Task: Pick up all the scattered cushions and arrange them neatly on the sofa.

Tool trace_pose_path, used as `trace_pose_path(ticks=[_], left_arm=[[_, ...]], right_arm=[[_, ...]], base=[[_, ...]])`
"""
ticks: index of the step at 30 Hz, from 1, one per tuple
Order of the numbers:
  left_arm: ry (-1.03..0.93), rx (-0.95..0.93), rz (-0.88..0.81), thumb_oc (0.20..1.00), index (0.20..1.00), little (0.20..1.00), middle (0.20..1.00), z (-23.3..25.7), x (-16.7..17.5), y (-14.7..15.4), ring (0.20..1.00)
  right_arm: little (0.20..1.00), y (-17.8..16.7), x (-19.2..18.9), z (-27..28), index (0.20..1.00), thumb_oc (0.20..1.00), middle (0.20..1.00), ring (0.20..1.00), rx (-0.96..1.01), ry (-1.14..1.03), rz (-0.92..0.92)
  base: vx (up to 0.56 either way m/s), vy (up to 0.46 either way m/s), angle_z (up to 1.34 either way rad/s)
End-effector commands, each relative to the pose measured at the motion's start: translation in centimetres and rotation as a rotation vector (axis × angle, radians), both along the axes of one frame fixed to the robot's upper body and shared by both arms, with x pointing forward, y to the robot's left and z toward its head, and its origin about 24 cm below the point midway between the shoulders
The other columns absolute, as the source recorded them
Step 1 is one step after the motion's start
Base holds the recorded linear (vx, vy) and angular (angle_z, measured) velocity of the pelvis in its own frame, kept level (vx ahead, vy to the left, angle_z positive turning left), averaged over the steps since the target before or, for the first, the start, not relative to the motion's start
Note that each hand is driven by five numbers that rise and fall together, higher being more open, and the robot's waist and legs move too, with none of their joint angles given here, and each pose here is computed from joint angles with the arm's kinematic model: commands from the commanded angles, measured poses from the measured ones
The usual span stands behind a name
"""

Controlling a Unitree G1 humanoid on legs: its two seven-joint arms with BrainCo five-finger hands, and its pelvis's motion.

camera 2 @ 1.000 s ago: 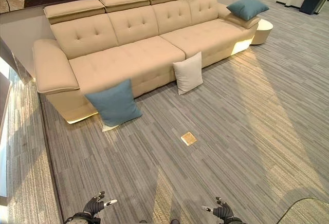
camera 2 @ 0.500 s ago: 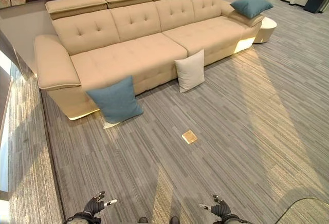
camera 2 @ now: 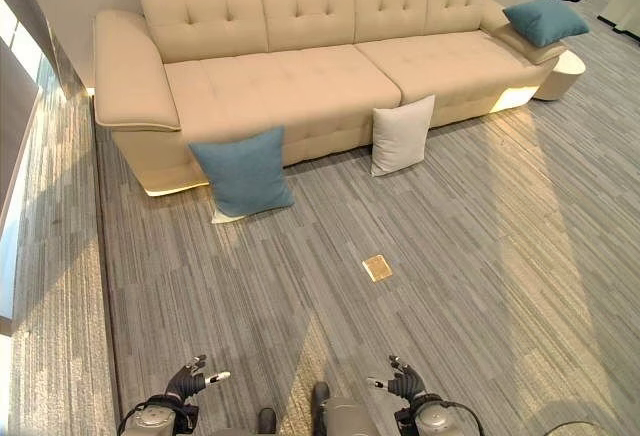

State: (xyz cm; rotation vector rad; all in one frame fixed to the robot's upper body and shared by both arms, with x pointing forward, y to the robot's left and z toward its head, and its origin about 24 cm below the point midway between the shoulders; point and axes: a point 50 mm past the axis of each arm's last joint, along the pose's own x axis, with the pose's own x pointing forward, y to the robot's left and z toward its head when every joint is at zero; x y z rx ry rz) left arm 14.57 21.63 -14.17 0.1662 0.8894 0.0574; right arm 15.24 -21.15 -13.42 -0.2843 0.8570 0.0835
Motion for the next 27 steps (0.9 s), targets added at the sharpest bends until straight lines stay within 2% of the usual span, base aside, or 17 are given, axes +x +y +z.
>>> trace_pose_path(ticks=[1,4,5,12,19,27], left_arm=[[-0.089,-0.034,-0.016,1.000,1.000,1.000,1.000,0.8,1.9,-1.3,1.000],[-0.073,-0.048,-0.032,1.000,1.000,1.000,1.000,0.5,1.4,-2.0,1.000],[-0.097,-0.054,-0.045,1.000,1.000,1.000,1.000,0.8,2.2,-2.4,1.000],[-0.090,-0.042,-0.054,1.000,1.000,1.000,1.000,0.8,2.1,-2.1,1.000],[-0.020,-0.044,-0.006,1.000,1.000,1.000,1.000,-0.1,-0.2,-1.3,1.000],[-0.041,-0.019,0.021,1.000,1.000,1.000,1.000,0.3,0.2,0.0,1.000]], right_arm=[[1.000,-1.5,0.7,0.8,1.000,1.000,1.000,1.000,-0.028,-0.050,0.003],[1.000,-2.2,-0.3,0.7,1.000,1.000,1.000,1.000,-0.033,-0.035,-0.011],[1.000,-2.8,0.2,1.2,1.000,1.000,1.000,1.000,-0.042,-0.070,-0.021],[1.000,-2.6,0.7,1.8,1.000,1.000,1.000,1.000,-0.034,-0.113,-0.017],[1.000,-1.9,0.7,1.9,1.000,1.000,1.000,1.000,-0.019,-0.123,0.016],[1.000,-0.5,2.1,2.6,1.000,1.000,1.000,1.000,0.022,-0.179,0.055]], base=[[0.25,-0.086,0.69],[0.26,-0.151,1.02],[0.17,-0.178,1.59],[0.24,-0.031,0.77],[0.36,0.139,-0.15],[0.27,0.139,-0.11]])
